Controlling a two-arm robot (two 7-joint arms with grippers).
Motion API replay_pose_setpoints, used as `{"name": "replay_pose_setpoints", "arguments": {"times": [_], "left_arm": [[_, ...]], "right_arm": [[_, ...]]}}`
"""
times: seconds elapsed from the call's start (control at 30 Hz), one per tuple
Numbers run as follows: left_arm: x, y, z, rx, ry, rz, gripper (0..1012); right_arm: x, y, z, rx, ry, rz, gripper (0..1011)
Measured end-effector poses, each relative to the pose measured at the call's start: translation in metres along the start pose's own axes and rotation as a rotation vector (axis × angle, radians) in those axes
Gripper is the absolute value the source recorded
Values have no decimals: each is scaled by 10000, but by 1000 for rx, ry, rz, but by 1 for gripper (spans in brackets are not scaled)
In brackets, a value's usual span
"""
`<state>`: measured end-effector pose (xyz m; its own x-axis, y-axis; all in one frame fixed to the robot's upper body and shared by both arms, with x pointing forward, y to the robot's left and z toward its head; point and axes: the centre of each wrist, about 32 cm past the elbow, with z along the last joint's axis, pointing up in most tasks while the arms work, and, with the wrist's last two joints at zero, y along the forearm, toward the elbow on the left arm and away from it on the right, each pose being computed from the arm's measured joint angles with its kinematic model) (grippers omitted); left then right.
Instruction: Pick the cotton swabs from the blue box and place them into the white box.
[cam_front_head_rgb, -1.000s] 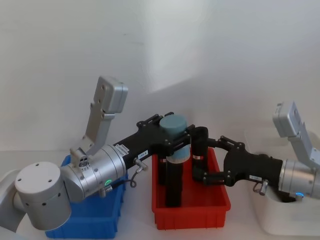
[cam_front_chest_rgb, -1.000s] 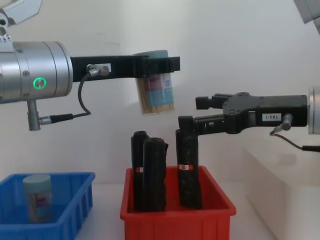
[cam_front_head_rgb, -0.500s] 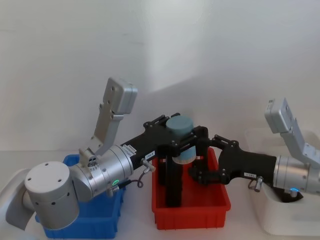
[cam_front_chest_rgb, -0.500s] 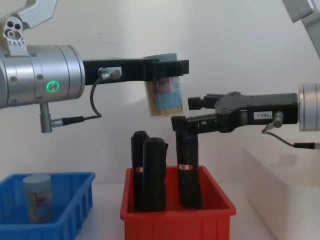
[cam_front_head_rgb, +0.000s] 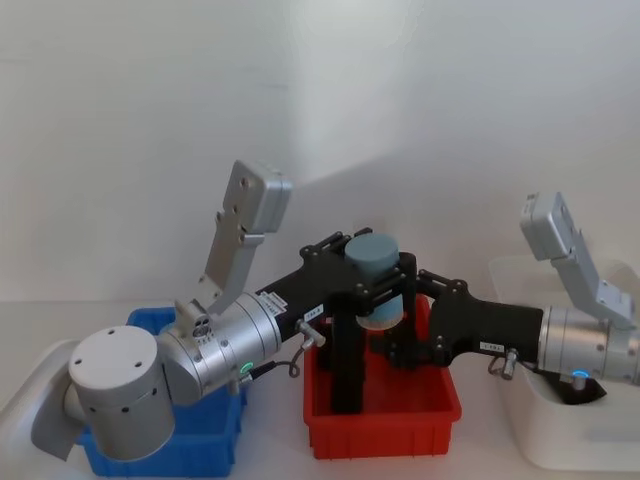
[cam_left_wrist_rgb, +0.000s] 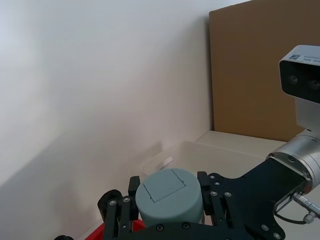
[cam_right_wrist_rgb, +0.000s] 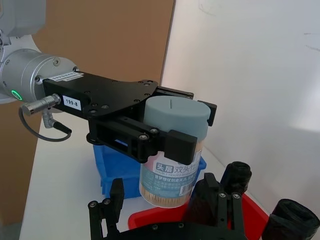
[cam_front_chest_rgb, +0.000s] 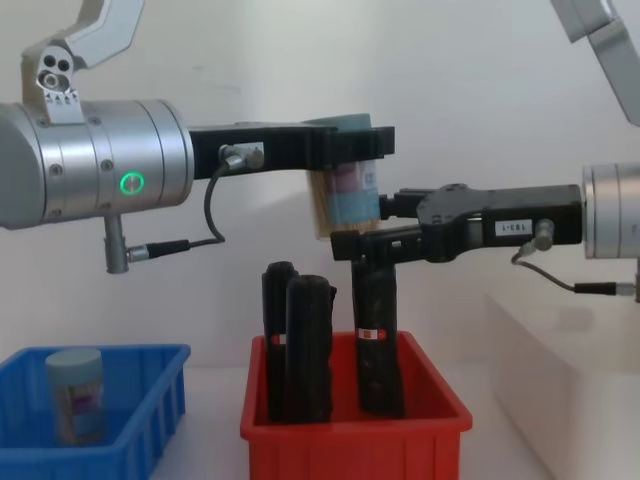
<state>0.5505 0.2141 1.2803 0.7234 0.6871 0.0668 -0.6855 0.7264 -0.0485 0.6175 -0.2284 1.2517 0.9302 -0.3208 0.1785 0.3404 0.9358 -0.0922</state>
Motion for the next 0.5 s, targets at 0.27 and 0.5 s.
{"name": "replay_pose_setpoints", "arguments": {"times": [0.27, 0.5], "left_arm": [[-29, -19, -15, 5, -7, 0, 706], [-43, -17, -24, 7, -9, -2, 706]], "right_arm": [[10, 36, 13, 10, 4, 7, 1002], [15, 64, 20, 19, 7, 9, 1002]]}}
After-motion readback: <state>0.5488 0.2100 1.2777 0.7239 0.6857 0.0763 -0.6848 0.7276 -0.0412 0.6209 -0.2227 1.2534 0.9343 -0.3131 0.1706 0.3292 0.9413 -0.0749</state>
